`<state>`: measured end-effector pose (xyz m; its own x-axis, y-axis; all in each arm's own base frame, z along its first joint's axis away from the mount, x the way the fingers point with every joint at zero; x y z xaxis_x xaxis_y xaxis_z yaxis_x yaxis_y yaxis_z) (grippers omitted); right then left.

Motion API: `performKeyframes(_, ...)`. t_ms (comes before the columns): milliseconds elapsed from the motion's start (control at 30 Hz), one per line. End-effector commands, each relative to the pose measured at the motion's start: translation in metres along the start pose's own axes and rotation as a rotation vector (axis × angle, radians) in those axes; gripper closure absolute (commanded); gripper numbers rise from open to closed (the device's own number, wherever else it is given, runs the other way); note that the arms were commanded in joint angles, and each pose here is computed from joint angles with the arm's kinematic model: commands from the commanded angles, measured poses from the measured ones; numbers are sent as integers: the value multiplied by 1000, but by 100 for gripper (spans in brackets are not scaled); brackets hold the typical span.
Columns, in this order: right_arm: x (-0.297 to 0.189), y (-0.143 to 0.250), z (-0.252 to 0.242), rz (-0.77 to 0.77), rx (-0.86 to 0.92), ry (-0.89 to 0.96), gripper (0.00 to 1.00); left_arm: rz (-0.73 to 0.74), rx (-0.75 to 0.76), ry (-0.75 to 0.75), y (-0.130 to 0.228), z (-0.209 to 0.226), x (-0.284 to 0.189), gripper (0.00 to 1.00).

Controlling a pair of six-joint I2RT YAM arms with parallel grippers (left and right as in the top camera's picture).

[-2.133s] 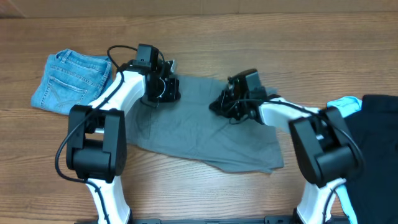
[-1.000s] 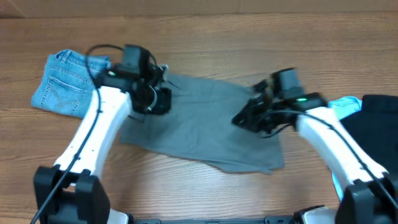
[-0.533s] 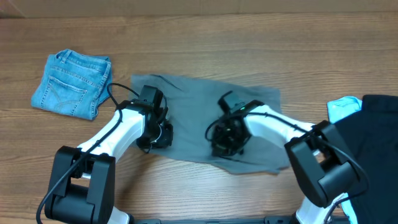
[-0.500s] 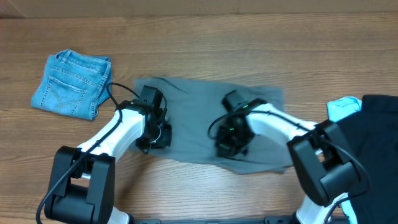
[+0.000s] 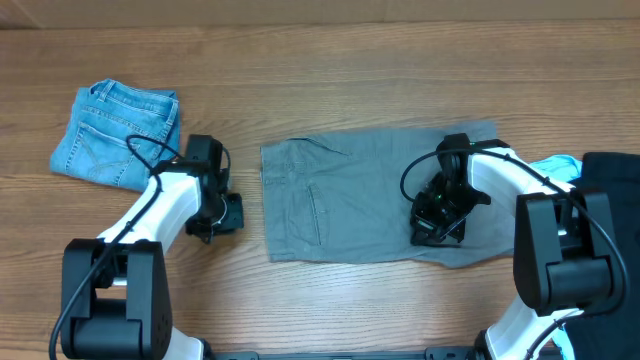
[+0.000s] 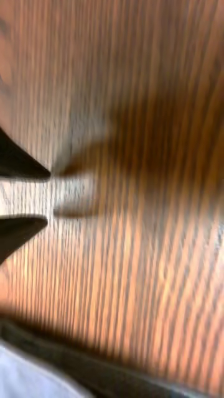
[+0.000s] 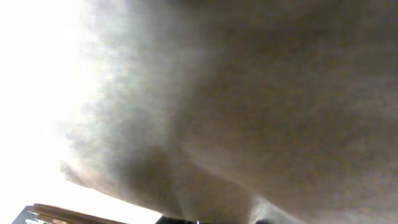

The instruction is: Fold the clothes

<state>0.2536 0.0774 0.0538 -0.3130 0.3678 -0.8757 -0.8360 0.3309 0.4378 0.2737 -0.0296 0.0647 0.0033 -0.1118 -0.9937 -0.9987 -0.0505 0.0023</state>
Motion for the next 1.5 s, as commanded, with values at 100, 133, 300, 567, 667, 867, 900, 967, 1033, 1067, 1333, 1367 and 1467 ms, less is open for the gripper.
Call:
performKeyframes(100,-11,-2,6,-44,-71,-22,96,-58,129,459,-8,-52,-10,39)
performKeyframes(133,-11,-2,6,-44,-71,-22,96,-62,131,460,-9,-54,-9,35)
performKeyframes(300,-11,-2,6,-44,-71,-22,96,-27,50,417,-5,-52,13,32)
performKeyframes(567,-11,-3,7,-47,-73,-24,96,79,24,468,1,-67,67,49)
performKeyframes(667,-11,-3,7,-47,-73,-24,96,101,33,464,4,-76,80,60)
performKeyframes(867,-14,-2,7,-53,-75,-25,96,100,5,444,3,-68,71,96)
performKeyframes(900,-19,-2,9,-67,-80,-33,96,94,-12,422,1,-61,63,96)
performKeyframes(967,-31,0,14,-99,-95,-49,96,62,-30,384,-5,-47,43,96)
performKeyframes(1033,-50,3,21,-149,-120,-74,96,13,-44,336,-12,-29,12,96)
performKeyframes(1067,-60,6,25,-181,-135,-90,96,-14,-52,302,-16,-19,-5,96)
performKeyframes(1333,-105,17,42,-316,-170,-165,96,-268,-36,82,-23,27,-162,96)
performKeyframes(1367,-105,17,42,-317,-170,-165,96,-285,-28,86,-23,24,-172,96)
performKeyframes(1467,-105,17,42,-317,-170,-166,96,-328,2,113,-26,8,-195,96)
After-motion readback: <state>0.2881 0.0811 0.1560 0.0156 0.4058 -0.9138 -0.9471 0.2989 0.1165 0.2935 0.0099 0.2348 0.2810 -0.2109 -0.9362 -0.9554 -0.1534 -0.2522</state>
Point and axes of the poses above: each gripper's point midway between its finger pads, its own x axis out along the fingers, its own z axis along the line the jaws close on, y = z × x, the point moved 6 cm from there along -x, back along the fingers, and after that the axes turned 5 degrees about x, right-handed, at the moved point
